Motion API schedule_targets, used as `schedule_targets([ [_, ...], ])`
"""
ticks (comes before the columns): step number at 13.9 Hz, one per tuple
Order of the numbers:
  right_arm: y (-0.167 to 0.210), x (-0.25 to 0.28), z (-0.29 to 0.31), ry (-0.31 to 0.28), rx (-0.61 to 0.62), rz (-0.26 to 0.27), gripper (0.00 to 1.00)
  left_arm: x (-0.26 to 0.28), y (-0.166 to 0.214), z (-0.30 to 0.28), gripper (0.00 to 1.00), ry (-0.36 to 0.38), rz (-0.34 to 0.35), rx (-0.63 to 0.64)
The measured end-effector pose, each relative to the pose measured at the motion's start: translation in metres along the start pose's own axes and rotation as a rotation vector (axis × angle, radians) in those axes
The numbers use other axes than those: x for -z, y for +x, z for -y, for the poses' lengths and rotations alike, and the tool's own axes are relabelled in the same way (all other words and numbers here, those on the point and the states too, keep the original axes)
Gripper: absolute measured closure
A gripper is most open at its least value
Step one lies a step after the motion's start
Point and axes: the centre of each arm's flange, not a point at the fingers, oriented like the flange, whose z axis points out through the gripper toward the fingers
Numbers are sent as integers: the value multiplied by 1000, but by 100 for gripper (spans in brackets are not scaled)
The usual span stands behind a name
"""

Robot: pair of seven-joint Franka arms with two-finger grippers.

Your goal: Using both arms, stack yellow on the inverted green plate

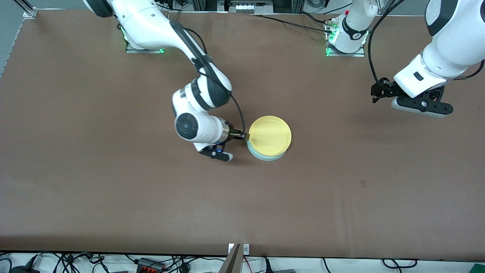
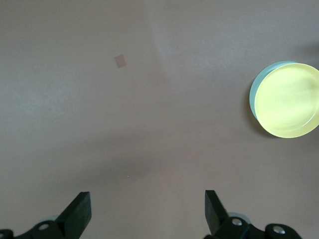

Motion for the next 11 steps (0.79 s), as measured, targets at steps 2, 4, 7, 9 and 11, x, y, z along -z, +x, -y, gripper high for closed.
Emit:
schedule_targets([
  [2,16,63,-25,-43,29,-61,0,7,2,7,0,-49,-7,29],
  [4,31,122,-59,-88,58,-108,0,18,12,15,0,-58,-32,49],
  [7,55,209,-132,-150,92,-156,0,24,21,21,0,-62,-30,56],
  [9,72,257,-185,-169,115,-193,0,25,20,29,0,-61,-36,70],
  [11,81,290,-224,-160,99,-224,0,23,14,31,0,-55,-71,78],
])
